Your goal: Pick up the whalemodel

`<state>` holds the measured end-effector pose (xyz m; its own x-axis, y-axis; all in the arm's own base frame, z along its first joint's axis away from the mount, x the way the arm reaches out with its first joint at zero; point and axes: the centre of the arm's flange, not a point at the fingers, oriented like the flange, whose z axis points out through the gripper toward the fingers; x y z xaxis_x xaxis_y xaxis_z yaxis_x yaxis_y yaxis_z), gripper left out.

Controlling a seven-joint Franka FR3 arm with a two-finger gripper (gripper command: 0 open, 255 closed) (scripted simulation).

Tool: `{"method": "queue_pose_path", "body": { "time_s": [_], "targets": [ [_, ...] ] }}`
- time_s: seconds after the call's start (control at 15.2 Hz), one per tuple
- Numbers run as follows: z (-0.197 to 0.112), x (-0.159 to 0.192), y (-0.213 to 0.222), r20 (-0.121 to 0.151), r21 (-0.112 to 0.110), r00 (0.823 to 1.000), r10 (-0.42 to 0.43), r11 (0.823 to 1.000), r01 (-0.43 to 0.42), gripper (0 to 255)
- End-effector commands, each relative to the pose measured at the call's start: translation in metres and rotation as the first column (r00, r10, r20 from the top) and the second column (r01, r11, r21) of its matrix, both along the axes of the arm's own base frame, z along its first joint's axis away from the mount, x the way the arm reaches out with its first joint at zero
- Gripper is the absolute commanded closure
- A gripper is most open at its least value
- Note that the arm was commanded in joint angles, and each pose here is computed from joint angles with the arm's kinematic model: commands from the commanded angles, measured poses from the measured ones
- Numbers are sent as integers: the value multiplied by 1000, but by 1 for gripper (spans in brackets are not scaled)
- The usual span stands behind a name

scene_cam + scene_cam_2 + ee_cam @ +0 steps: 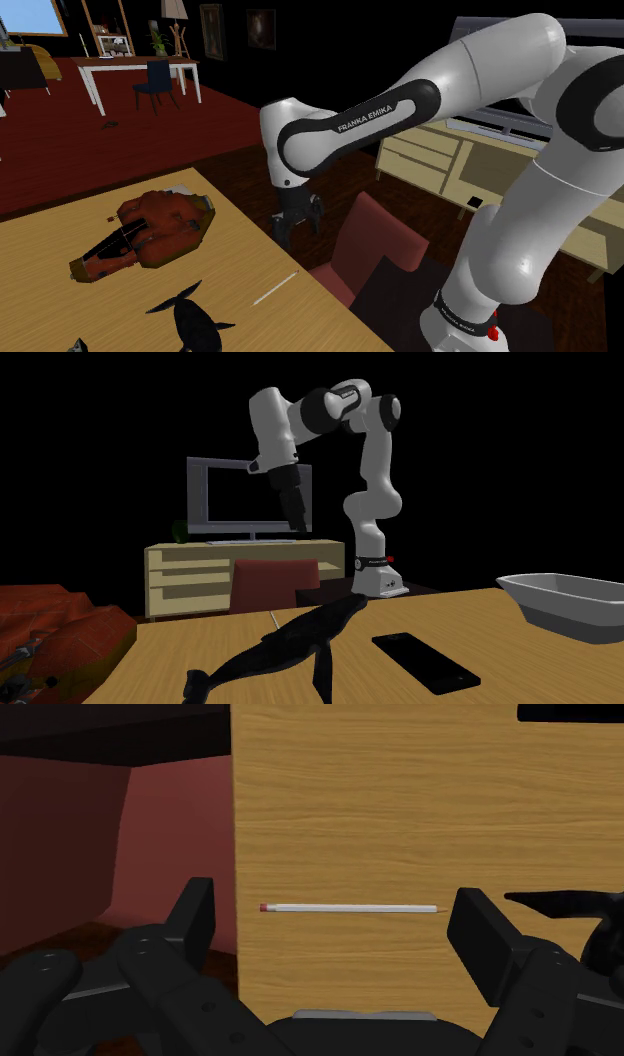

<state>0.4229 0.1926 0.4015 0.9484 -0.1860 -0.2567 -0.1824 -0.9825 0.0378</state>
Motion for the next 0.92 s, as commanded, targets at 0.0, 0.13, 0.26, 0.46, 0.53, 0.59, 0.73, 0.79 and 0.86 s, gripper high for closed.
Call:
{"method": "queue_pose_path", "body": {
  "time_s": [0.0, 0.13, 0.26, 0.46, 0.53, 0.59, 0.73, 0.79, 0.86],
  "targets": [
    [-12, 12, 20, -4, 7, 1000, -10, 1000, 10, 0],
    [-24, 25, 39, -9, 12, 1000, -20, 1000, 20, 0],
    [-35, 38, 58, -13, 18, 1000, -29, 999, 29, 0],
    [-53, 57, 87, -20, 27, 999, -42, 999, 43, 0],
    [-58, 64, 97, -22, 30, 999, -47, 998, 47, 0],
    [-64, 71, 106, -24, 33, 998, -51, 998, 52, 0],
    [-75, 84, 125, -29, 38, 998, -60, 997, 61, 0],
    [-81, 91, 135, -31, 41, 997, -65, 997, 66, 0],
    [-87, 97, 144, -33, 44, 997, -69, 997, 71, 0]
  ]
}}
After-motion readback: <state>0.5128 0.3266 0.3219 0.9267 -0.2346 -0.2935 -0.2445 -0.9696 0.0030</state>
